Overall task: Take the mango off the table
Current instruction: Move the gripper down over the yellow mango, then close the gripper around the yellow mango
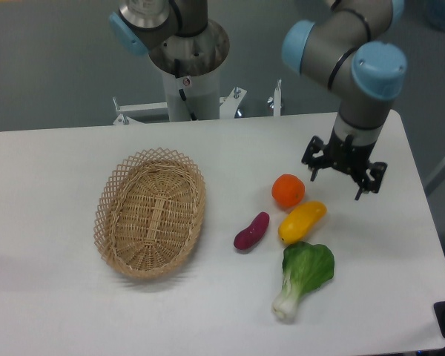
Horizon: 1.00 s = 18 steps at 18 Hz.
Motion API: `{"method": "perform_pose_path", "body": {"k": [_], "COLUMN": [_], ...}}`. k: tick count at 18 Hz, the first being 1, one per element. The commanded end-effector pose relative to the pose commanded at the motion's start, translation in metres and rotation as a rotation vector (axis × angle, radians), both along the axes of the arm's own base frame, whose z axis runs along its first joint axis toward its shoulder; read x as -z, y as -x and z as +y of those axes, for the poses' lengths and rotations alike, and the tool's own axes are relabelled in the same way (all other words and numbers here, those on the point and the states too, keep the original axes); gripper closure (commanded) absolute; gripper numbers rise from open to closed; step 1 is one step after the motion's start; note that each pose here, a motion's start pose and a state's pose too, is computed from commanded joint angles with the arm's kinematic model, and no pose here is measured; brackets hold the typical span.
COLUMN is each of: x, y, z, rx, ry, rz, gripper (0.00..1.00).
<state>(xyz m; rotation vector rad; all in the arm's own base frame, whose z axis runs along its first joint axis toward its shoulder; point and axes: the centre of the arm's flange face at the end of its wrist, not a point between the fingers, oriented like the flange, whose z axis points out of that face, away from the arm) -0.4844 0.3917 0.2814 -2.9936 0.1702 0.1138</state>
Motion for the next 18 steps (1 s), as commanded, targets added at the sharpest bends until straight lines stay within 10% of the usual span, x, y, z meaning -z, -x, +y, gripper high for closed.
{"method": "perform_pose_path", "body": {"k": [18], "x": [0.081], "y": [-0.024], "z": [0.013], "rx": [0.048], "ry": [0.015], "rz": [-0.013], "gripper": [0.0]}}
